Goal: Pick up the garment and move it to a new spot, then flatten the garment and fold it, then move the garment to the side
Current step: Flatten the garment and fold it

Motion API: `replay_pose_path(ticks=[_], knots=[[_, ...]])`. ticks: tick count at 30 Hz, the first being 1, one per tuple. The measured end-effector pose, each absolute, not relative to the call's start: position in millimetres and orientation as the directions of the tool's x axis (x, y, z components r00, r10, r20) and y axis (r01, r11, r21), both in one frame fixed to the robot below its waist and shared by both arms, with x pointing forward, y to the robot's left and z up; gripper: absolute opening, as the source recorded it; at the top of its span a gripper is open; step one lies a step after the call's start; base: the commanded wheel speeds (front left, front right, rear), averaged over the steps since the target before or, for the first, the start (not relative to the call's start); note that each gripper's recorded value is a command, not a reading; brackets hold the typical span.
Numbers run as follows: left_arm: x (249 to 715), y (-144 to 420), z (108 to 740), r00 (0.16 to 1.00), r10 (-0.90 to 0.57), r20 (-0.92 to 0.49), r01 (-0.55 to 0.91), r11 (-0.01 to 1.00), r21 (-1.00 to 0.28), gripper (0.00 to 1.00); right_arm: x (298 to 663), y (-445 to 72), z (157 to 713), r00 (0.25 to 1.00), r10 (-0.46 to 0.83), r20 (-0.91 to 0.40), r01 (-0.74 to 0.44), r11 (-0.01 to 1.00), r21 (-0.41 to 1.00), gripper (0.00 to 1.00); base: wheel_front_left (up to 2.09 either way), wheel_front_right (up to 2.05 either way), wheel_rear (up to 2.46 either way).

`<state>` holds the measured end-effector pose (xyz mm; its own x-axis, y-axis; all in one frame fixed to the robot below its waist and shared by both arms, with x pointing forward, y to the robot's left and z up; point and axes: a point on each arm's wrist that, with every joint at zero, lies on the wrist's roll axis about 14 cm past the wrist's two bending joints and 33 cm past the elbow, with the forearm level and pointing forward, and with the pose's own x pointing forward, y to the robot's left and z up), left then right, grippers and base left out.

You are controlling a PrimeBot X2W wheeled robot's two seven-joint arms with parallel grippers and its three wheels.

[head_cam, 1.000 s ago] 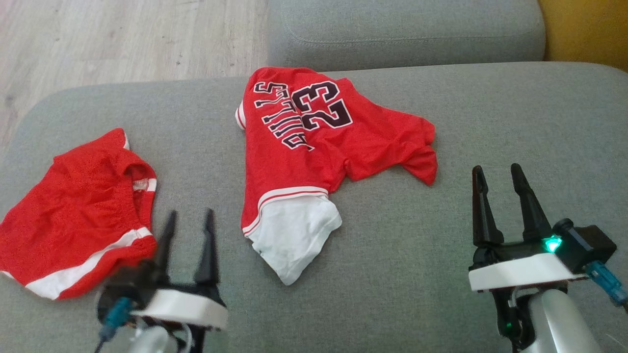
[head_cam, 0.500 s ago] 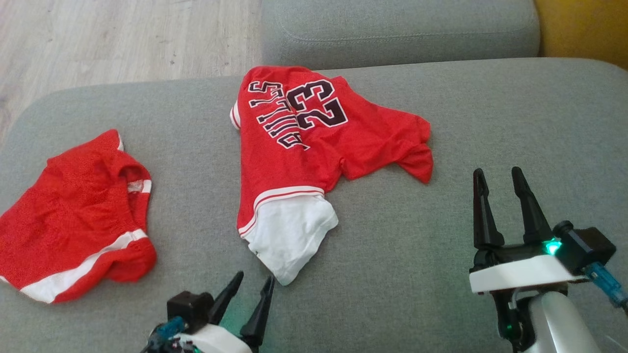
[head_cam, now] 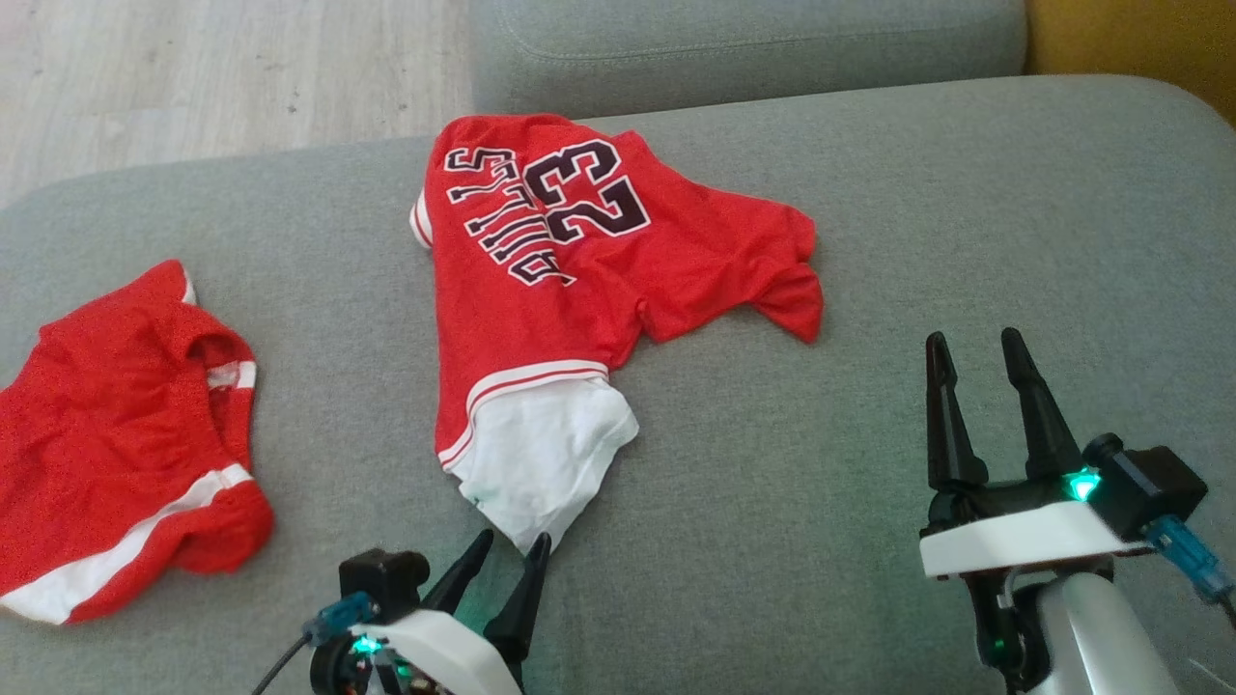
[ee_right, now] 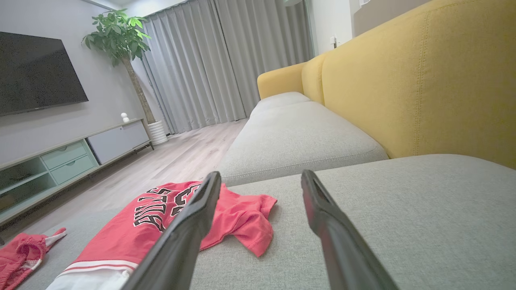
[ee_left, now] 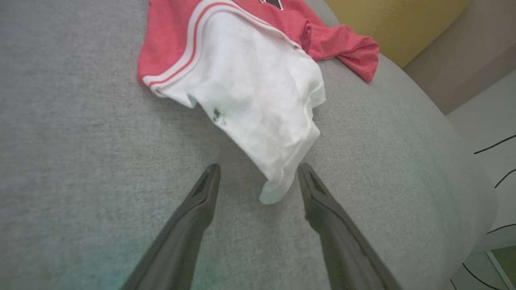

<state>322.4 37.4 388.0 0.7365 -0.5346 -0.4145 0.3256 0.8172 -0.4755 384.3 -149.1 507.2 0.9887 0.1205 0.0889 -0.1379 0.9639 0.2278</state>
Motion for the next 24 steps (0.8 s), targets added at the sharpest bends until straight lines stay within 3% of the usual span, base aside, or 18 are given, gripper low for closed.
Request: replay_pose_path(ticks=[7, 8, 9, 10, 16, 24], knots=[[324, 32, 385, 0.726, -0.548, -0.417, 0.320, 0.805, -0.500, 1.00, 383, -154, 505, 0.991, 0.105, 0.082, -0.121, 0.966, 0.228, 1.00, 0.00, 0.00, 0.00], [325, 31, 385, 0.725, -0.549, -0.415, 0.320, 0.803, -0.503, 0.83, 383, -155, 505, 0.991, 0.103, 0.081, -0.119, 0.966, 0.227, 1.00, 0.00, 0.00, 0.00], [325, 30, 386, 0.726, -0.551, -0.413, 0.322, 0.802, -0.503, 0.34, 383, -155, 505, 0.991, 0.102, 0.081, -0.118, 0.967, 0.227, 1.00, 0.00, 0.00, 0.00], [326, 30, 387, 0.727, -0.552, -0.408, 0.325, 0.800, -0.504, 0.00, 383, -156, 504, 0.992, 0.102, 0.080, -0.118, 0.967, 0.227, 1.00, 0.00, 0.00, 0.00], [330, 31, 395, 0.750, -0.546, -0.373, 0.326, 0.797, -0.509, 0.00, 382, -155, 505, 0.991, 0.103, 0.081, -0.119, 0.967, 0.227, 1.00, 0.00, 0.00, 0.00], [342, 50, 422, 0.844, -0.477, -0.245, 0.307, 0.804, -0.510, 0.00, 383, -147, 508, 0.988, 0.126, 0.089, -0.143, 0.964, 0.226, 1.00, 0.00, 0.00, 0.00]])
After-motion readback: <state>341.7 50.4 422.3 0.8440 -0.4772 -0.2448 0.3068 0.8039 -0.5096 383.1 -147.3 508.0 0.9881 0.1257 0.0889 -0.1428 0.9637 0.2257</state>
